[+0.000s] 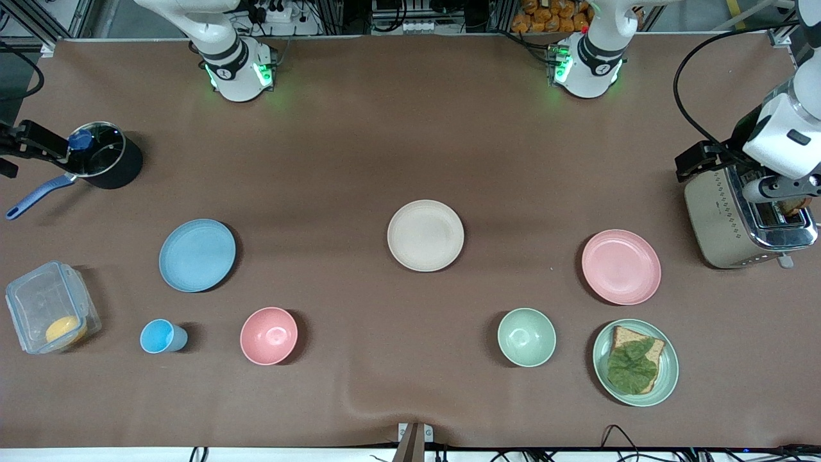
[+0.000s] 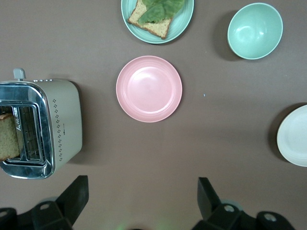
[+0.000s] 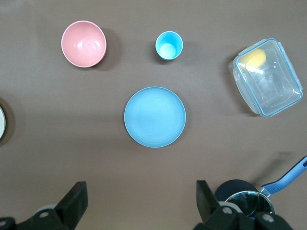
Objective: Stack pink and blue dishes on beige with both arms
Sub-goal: 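Reach the right gripper to the blue plate while the left gripper reaches pink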
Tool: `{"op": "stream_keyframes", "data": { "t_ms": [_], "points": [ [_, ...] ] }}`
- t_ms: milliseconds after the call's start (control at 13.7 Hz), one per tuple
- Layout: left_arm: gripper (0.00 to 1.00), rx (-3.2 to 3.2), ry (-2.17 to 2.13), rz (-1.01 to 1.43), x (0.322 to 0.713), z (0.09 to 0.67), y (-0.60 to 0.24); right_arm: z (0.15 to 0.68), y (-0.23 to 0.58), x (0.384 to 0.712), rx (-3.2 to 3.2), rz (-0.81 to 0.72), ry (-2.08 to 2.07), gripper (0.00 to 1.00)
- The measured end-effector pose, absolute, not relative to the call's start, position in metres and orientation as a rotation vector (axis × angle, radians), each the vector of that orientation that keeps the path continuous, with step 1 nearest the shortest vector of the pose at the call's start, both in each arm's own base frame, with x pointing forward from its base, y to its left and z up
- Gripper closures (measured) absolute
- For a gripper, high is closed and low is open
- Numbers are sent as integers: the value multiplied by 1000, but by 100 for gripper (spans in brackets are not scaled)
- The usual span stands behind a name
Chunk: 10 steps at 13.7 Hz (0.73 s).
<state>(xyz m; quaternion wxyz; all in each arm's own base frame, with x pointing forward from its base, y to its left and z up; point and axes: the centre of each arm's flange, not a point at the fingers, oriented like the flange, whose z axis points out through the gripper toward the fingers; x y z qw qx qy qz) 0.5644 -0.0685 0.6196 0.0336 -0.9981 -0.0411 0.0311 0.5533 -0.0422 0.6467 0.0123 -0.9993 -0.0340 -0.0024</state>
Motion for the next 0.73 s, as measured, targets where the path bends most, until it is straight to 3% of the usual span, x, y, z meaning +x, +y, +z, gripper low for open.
{"op": "stream_keyframes", "data": {
  "t_ms": [437, 728],
  "points": [
    [0, -3068, -126, 105, 560, 625, -61, 632, -43, 559, -3111, 35, -105, 0],
    [0, -3068, -111, 221, 573, 550, -37, 587, -43, 580, -3100, 153, -104, 0]
  ]
}}
